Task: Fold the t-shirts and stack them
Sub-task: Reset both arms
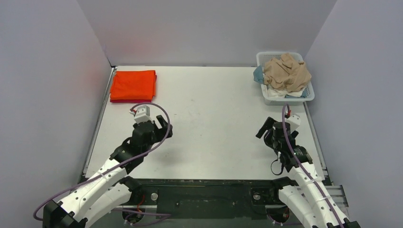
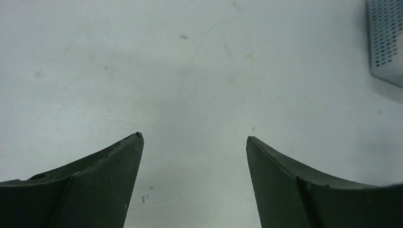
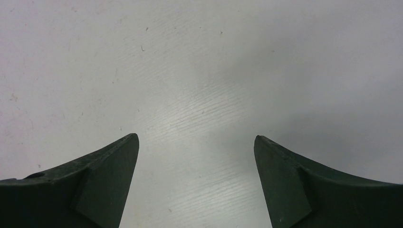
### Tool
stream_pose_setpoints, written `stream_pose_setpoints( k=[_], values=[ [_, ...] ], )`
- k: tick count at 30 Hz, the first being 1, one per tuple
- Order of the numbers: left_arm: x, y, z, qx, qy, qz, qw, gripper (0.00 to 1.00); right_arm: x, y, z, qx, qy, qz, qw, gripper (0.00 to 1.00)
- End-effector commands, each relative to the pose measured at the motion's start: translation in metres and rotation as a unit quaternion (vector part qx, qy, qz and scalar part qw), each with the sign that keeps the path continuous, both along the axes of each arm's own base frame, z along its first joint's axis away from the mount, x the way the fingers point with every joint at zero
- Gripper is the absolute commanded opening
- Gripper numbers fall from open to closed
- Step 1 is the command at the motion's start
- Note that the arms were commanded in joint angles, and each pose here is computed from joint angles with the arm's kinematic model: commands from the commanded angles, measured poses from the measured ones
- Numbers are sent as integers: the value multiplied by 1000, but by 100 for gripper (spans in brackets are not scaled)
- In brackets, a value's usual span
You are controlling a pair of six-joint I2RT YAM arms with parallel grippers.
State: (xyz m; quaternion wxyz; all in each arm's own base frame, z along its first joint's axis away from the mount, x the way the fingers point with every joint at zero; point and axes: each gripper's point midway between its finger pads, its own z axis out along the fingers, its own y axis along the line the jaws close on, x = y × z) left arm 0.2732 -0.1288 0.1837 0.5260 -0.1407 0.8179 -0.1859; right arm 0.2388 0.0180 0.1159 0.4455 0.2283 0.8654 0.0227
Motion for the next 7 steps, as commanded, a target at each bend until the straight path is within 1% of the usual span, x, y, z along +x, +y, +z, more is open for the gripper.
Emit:
stream_pose_setpoints(
  k=[1,2,4,7],
  values=[
    [-20,19,-25,-26,33,75,996,90,-2,3,-11,12,-3,-1,1000,86],
    [-26,26,-34,-17,48,87,995,90,-2,3,-15,16,-4,-2,1000,85],
    [-31,29,-39,-12,57,88,994,90,-3,4,-18,19,-7,-4,1000,83],
    [-32,30,-39,-14,54,86,995,90,-1,5,-13,27,-26,-4,999,83]
  ],
)
